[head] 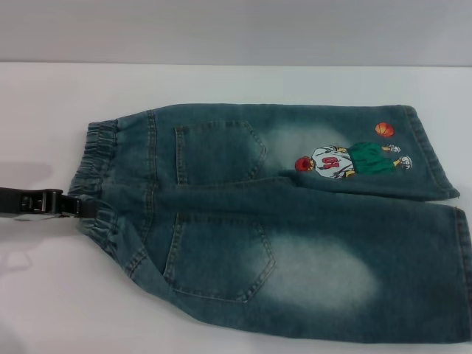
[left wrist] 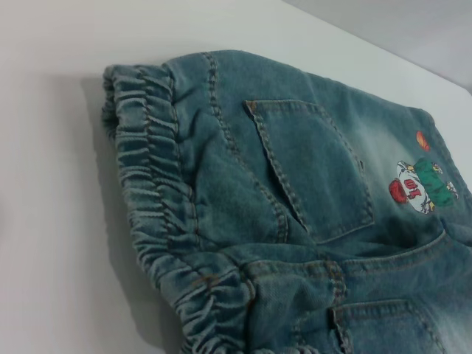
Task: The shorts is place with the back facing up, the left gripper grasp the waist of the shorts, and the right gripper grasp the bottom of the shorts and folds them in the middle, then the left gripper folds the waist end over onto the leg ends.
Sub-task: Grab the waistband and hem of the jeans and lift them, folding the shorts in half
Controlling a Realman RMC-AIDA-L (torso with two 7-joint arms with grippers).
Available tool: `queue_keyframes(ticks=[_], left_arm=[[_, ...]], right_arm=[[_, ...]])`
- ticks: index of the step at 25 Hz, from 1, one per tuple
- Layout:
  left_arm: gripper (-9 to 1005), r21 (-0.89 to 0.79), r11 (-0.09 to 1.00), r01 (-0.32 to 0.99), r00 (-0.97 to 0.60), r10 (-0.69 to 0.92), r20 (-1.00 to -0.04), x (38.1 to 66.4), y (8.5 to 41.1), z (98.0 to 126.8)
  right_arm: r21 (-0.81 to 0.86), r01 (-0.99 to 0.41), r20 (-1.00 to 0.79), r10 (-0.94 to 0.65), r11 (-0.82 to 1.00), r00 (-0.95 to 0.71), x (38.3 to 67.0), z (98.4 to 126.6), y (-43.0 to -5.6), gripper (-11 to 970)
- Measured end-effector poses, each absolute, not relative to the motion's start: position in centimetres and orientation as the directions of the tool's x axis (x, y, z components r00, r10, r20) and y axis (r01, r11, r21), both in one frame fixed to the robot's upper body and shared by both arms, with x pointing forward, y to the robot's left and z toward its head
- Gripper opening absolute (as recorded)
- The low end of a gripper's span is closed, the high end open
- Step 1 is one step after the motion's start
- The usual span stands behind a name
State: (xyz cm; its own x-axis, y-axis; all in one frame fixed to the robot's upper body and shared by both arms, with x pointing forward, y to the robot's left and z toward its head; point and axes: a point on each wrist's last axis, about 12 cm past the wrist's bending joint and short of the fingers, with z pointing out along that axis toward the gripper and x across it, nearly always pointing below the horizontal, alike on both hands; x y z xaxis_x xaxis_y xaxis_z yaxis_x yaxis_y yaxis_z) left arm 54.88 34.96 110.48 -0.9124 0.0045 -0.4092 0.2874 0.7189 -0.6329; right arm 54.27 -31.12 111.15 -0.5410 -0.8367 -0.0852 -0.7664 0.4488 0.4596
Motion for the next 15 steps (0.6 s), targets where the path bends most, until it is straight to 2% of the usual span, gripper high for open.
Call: queue_keyframes(ticks=[15], left_arm=[[37, -0.634, 0.718, 0.288, -0.913, 0.007, -0.408, 54.7, 35.0, 110.2]], right_arm=[[0.429, -0.797, -0.117, -0.848, 0.426, -0.516, 55.1, 111.7, -29.7, 554]])
